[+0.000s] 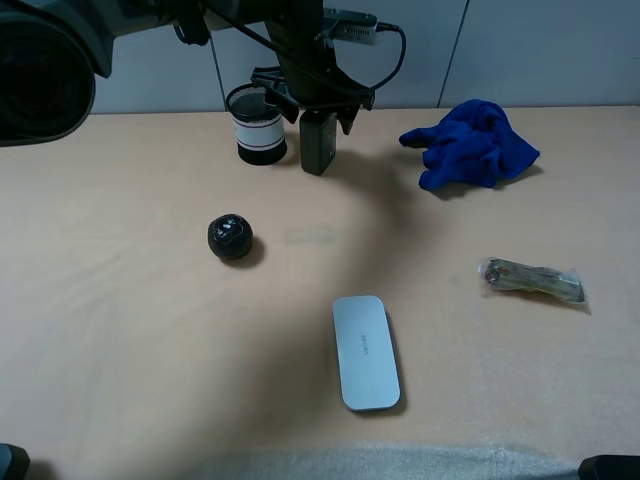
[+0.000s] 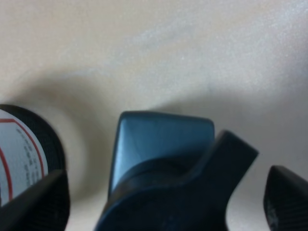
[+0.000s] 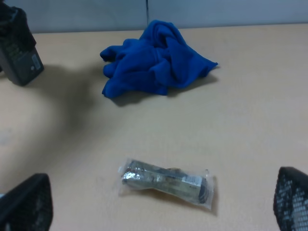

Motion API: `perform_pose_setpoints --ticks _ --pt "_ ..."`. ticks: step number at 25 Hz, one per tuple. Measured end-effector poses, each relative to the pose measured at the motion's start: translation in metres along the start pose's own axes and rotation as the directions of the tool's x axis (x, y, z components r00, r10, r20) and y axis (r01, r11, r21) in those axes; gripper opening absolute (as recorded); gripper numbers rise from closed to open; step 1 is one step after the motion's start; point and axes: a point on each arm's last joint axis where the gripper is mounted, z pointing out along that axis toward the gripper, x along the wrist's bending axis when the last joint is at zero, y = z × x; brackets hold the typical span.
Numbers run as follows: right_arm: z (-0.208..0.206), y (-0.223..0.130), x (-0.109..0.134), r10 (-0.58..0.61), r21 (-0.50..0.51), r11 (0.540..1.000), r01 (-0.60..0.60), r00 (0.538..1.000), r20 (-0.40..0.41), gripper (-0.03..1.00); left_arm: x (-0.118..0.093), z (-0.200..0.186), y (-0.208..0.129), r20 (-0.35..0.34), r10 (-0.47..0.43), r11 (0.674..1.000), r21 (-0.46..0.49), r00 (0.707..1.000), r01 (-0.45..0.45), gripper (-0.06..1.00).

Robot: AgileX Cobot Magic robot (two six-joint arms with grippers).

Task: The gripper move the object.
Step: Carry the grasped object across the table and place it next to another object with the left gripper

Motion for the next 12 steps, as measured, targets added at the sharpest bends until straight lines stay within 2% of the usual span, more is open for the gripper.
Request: perform_pose_setpoints --ticks 12 --pt "0.0 0.0 0.0 0.0 0.0 1.0 0.0 1.0 0.0 0.69 0.0 -0.0098 0.0037 0.005 -0.001 1.0 -0.021 1.0 0.001 0.85"
